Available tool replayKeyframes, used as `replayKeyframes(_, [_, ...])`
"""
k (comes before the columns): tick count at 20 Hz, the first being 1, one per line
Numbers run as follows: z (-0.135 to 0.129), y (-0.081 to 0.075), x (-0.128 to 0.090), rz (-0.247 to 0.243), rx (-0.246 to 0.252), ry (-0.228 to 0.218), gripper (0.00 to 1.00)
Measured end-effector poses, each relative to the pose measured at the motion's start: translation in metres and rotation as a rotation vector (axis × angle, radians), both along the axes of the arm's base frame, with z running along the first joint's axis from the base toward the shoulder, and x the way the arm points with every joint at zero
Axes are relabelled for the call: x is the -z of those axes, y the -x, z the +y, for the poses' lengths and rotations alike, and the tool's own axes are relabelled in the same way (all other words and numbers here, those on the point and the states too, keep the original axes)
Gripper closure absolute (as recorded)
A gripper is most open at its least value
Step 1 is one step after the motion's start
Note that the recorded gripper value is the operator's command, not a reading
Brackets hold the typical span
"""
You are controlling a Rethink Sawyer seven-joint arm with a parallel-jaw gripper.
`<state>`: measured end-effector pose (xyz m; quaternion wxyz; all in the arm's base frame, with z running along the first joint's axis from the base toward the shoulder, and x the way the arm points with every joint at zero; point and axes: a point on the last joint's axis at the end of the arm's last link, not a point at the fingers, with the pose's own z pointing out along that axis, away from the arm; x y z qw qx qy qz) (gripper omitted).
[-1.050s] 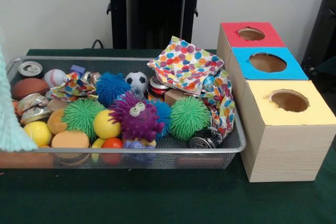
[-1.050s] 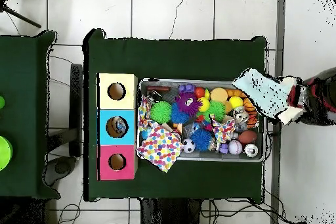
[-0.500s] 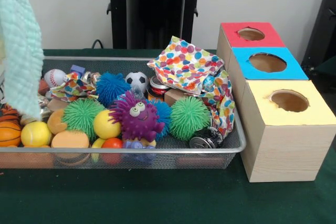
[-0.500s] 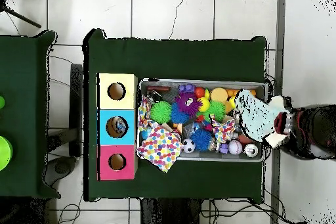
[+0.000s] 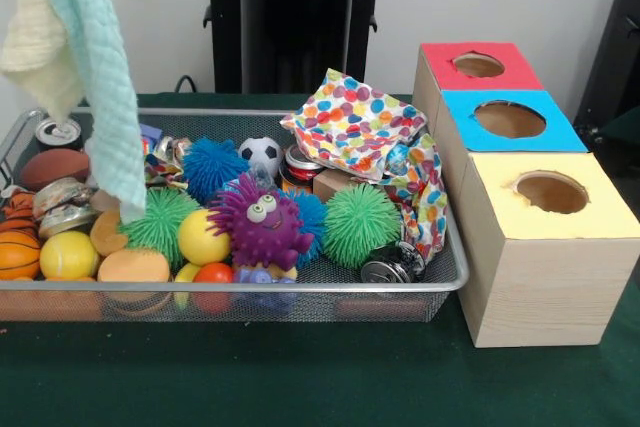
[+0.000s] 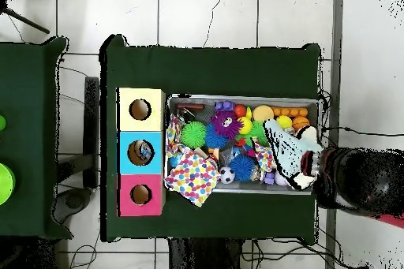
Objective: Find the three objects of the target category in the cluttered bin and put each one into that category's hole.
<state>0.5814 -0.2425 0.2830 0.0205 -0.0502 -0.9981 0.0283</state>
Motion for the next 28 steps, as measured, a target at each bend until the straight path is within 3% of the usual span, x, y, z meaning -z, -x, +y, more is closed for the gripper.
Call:
replayKeyframes(7, [0.014, 0.007, 0.028, -0.005, -0.015, -0.026, 1.0])
replayKeyframes(8, [0.016, 0.009, 0.033, -0.001, -0.016, -0.031, 0.0])
replayKeyframes(25, [0.022, 0.012, 0.041, 0.001, -0.015, -0.049, 0.0])
replayKeyframes(28, [0.036, 0.008, 0.042, 0.003, -0.031, -0.048, 0.0])
